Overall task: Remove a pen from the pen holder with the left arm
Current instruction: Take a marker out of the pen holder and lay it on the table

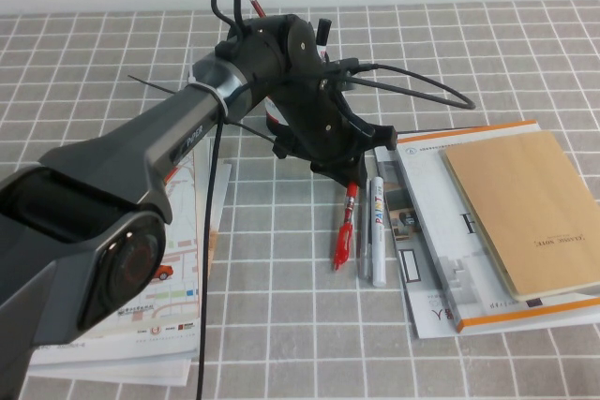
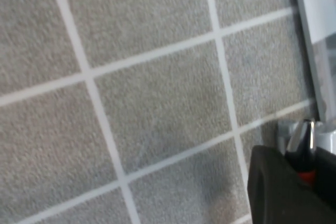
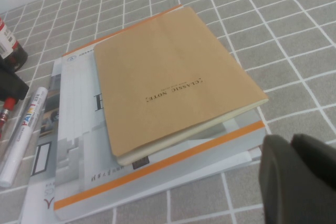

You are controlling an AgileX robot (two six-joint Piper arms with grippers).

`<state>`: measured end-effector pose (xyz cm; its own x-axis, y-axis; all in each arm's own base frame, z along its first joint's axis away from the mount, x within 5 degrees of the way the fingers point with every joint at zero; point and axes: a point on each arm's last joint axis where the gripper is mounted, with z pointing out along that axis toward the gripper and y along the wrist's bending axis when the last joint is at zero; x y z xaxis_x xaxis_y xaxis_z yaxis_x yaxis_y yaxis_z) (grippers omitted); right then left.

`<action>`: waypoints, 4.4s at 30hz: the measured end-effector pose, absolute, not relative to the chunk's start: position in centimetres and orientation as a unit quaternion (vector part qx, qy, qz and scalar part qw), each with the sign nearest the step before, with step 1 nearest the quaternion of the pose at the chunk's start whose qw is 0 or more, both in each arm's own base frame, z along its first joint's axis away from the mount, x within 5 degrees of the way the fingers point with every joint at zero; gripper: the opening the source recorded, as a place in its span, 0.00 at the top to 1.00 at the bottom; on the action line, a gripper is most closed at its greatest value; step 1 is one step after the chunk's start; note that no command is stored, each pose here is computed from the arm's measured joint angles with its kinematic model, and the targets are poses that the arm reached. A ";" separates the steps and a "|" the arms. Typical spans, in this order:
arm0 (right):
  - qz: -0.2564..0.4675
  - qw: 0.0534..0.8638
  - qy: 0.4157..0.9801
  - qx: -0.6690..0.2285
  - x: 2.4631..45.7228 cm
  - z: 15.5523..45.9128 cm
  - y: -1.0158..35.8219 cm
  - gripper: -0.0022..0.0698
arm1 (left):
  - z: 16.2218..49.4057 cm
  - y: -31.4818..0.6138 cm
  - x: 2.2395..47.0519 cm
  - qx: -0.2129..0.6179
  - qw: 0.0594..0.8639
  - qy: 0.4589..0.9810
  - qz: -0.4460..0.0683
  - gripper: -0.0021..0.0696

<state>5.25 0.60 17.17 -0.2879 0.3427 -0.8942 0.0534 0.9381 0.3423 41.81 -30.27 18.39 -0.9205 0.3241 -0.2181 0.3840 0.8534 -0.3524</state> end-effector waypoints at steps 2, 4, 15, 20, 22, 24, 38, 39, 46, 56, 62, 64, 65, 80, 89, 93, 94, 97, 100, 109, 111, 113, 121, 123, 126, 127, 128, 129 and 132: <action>0.124 0.583 0.793 0.125 5.3 17.2 0.6 0.99 | 18.4 -30.1 42.0 0.181 0.077 0.960 -0.198 0.88; 0.124 0.583 0.793 0.125 5.3 17.2 0.6 0.99 | 18.4 -29.9 42.1 0.179 0.079 0.960 -0.199 0.88; 0.124 0.583 0.793 0.125 5.3 17.2 0.6 0.99 | 18.2 -29.7 42.3 0.175 0.078 0.961 -0.199 0.67; 0.124 0.583 0.793 0.125 5.3 17.2 0.6 0.99 | 17.9 -29.9 42.3 0.172 0.071 0.961 -0.206 0.56; 0.124 0.583 0.793 0.125 5.3 17.2 0.6 0.99 | 17.9 -29.9 42.3 0.172 0.071 0.961 -0.206 0.55; 0.124 0.583 0.793 0.125 5.3 17.2 0.6 0.99 | 17.9 -30.0 42.2 0.175 0.073 0.961 -0.203 0.55; 0.124 0.583 0.793 0.125 5.3 17.2 0.6 0.99 | 29.3 -31.6 37.5 0.303 0.218 0.916 -0.145 0.91; 0.124 0.583 0.793 0.125 5.3 17.2 0.6 0.99 | 30.4 -31.6 36.9 0.317 0.236 0.908 -0.140 0.93; 0.124 0.583 0.793 0.125 5.3 17.2 0.6 0.99 | 34.7 -29.0 31.9 0.365 0.323 0.864 -0.129 0.97; 0.124 0.583 0.793 0.125 5.3 17.2 0.6 0.99 | 35.1 -20.6 22.5 0.346 0.375 0.848 -0.147 0.97; 0.124 0.583 0.793 0.125 5.3 17.2 0.6 0.99 | 35.9 -16.6 18.2 0.337 0.406 0.835 -0.158 0.97; 0.124 0.583 0.793 0.125 5.3 17.2 0.6 0.99 | 35.9 -15.7 17.2 0.336 0.402 0.837 -0.158 0.97; 0.124 0.583 0.793 0.125 5.3 17.2 0.6 0.99 | 35.8 -15.3 16.7 0.337 0.396 0.840 -0.156 0.97; 0.124 0.583 0.793 0.125 5.3 17.2 0.6 0.99 | 36.1 -11.3 13.4 0.350 0.343 0.867 -0.090 0.97; 0.124 0.583 0.793 0.125 5.3 17.2 0.6 0.99 | 33.7 -7.1 10.6 0.311 0.556 0.764 -0.103 0.97; 0.124 0.583 0.793 0.125 5.3 17.2 0.6 0.99 | 28.7 -4.7 9.5 0.242 0.630 0.732 -0.088 0.97; 0.124 0.583 0.793 0.125 5.3 17.2 0.6 0.99 | 27.6 -4.2 9.2 0.228 0.643 0.727 -0.080 0.97; 0.124 0.583 0.793 0.125 5.3 17.2 0.6 0.99 | 24.2 -3.0 7.9 0.193 0.679 0.706 -0.061 0.97; 0.124 0.583 0.793 0.125 5.3 17.2 0.6 0.99 | 21.2 -2.0 6.9 0.160 0.695 0.700 -0.040 0.97; 0.124 0.583 0.793 0.125 5.3 17.2 0.6 0.99 | 19.2 -0.4 5.7 0.054 0.679 0.732 -0.002 0.97; 0.124 0.583 0.793 0.125 5.3 17.2 0.6 0.99 | 18.9 -0.4 5.7 0.051 0.664 0.746 -0.002 0.97; 0.124 0.583 0.793 0.125 5.3 17.2 0.6 0.99 | 18.5 -0.4 5.6 0.048 0.647 0.761 -0.005 0.97; 0.124 0.583 0.793 0.125 5.3 17.2 0.6 0.99 | 17.3 -0.6 5.3 0.035 0.597 0.801 -0.031 0.97; 0.124 0.583 0.793 0.125 5.3 17.2 0.6 0.99 | 17.2 -0.6 5.3 0.033 0.595 0.802 -0.034 0.97; 0.124 0.583 0.793 0.125 5.3 17.2 0.6 0.99 | 17.3 -0.6 5.3 0.032 0.595 0.802 -0.035 0.97; 0.124 0.583 0.793 0.125 5.3 17.2 0.6 0.99 | 17.2 -0.6 5.3 0.032 0.595 0.802 -0.036 0.97; 0.124 0.583 0.793 0.125 5.3 17.2 0.6 0.99 | 17.2 -0.6 5.3 0.032 0.594 0.803 -0.036 0.97; 0.124 0.583 0.793 0.125 5.3 17.2 0.6 0.99 | 17.2 -0.6 5.3 0.032 0.594 0.803 -0.036 0.97; 0.124 0.583 0.793 0.125 5.3 17.2 0.6 0.99 | 17.2 -0.6 5.3 0.032 0.594 0.803 -0.036 0.97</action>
<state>5.25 0.60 17.17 -0.2879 0.3427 -0.8942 0.0534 0.9381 0.3423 5.29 -0.60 17.23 -0.2926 0.0080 -0.9562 0.0942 0.9953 -0.0205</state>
